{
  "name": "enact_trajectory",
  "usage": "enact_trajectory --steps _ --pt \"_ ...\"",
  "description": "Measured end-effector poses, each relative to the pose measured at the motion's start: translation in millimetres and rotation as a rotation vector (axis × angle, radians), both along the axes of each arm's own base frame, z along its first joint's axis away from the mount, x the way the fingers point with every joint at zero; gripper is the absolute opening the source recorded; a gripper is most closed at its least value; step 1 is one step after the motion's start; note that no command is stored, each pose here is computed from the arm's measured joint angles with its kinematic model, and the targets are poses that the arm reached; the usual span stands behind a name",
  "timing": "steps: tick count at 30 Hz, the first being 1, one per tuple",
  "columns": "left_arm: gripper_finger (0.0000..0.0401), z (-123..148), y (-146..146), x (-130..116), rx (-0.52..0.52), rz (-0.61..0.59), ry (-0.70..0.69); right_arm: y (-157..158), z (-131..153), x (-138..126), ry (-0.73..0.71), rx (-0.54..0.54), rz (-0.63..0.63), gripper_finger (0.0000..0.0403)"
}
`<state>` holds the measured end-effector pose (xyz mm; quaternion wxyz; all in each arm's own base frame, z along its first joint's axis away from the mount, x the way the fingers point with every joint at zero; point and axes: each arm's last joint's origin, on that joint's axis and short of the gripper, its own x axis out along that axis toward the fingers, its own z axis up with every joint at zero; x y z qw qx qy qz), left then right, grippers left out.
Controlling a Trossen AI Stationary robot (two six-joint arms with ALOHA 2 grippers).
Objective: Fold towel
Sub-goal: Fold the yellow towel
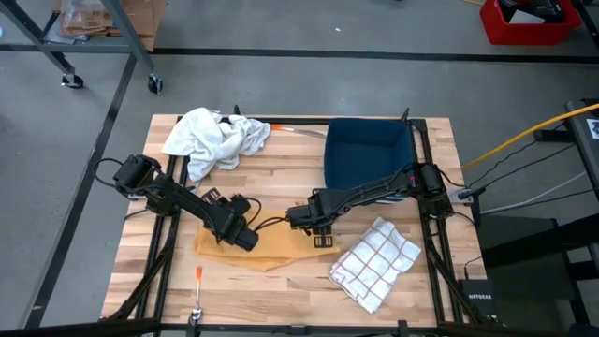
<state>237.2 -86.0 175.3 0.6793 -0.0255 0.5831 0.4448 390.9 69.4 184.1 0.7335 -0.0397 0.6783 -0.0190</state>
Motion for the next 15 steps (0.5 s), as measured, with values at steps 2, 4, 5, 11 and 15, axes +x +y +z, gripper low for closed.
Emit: enact_trajectory --steps 2,4,5,11,15 --pt "0.0150 0.7 0.9 -0.7 0.028 0.042 -0.032 0.0 0.0 0.1 -0.001 0.000 0.000 0.0159" --pt "0.0150 1.6 1.9 -1.9 0.058 0.085 -0.060 0.0 0.0 0.1 -0.001 0.001 0.000 0.0157" --pt "0.0150 1.9 2.3 -2.2 0.069 0.106 -0.077 0.2 0.0 0.1 -0.001 0.006 0.000 0.0157" --pt "0.0150 3.5 3.3 -5.5 0.104 0.231 -0.141 0.5 0.0 0.0 0.002 0.018 0.000 0.0157" --pt "0.0150 1.7 -1.3 -4.3 0.062 0.278 -0.185 1.0 -0.1 -0.1 0.006 0.035 0.002 0.0157"
